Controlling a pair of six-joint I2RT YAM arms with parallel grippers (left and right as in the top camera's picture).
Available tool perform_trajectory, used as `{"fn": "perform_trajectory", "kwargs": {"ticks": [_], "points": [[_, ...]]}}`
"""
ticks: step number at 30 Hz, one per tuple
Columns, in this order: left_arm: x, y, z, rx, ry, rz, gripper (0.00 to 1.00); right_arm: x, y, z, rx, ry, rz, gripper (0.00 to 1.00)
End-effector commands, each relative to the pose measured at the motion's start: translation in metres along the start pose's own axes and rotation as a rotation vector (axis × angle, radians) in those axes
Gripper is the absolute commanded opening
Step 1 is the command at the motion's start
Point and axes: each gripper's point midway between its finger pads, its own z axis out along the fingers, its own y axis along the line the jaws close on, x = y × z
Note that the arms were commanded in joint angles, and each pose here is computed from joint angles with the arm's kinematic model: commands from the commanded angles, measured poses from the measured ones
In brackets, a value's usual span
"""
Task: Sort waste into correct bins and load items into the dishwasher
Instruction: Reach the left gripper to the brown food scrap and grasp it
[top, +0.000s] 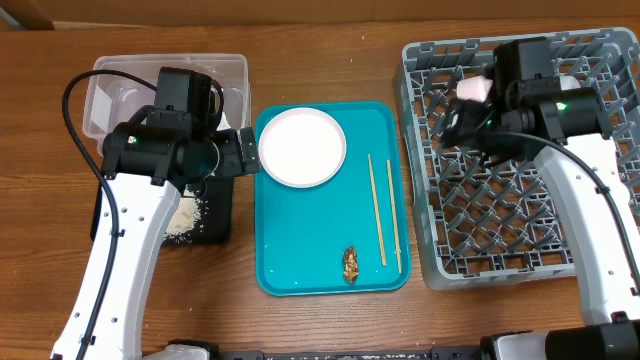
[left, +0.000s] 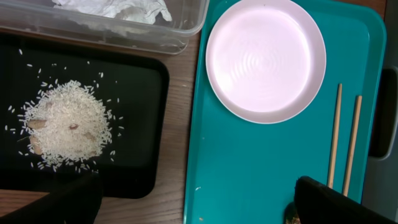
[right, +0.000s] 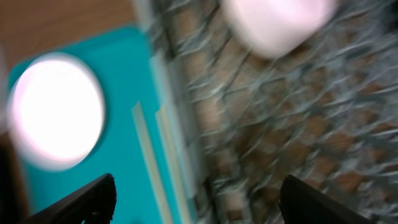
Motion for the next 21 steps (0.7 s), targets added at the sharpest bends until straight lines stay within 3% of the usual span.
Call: {"fn": "perform_trajectory", "kwargs": {"ticks": [1,8,12,15,21], "points": [[0.002,-0.002,0.003,0.020,0.017,-0.029,1.00,0.022,0.031,0.000,-0.173,0.106,-0.046,0.87],[0.030,-0.030,0.015,0.127,0.125,0.008,1.00,0.031,0.003,0.001,-0.028,0.135,-0.033,0.93],[0.074,-0.056,0.034,0.136,0.241,0.086,1.00,0.037,-0.010,0.000,0.042,0.155,-0.032,1.00],[0.120,-0.083,0.058,0.122,0.357,0.195,1.00,0.037,-0.010,0.000,0.041,0.156,-0.032,1.00],[0.170,-0.114,0.099,0.089,0.474,0.371,1.00,0.037,-0.009,0.000,0.041,0.156,-0.032,1.00]]}}
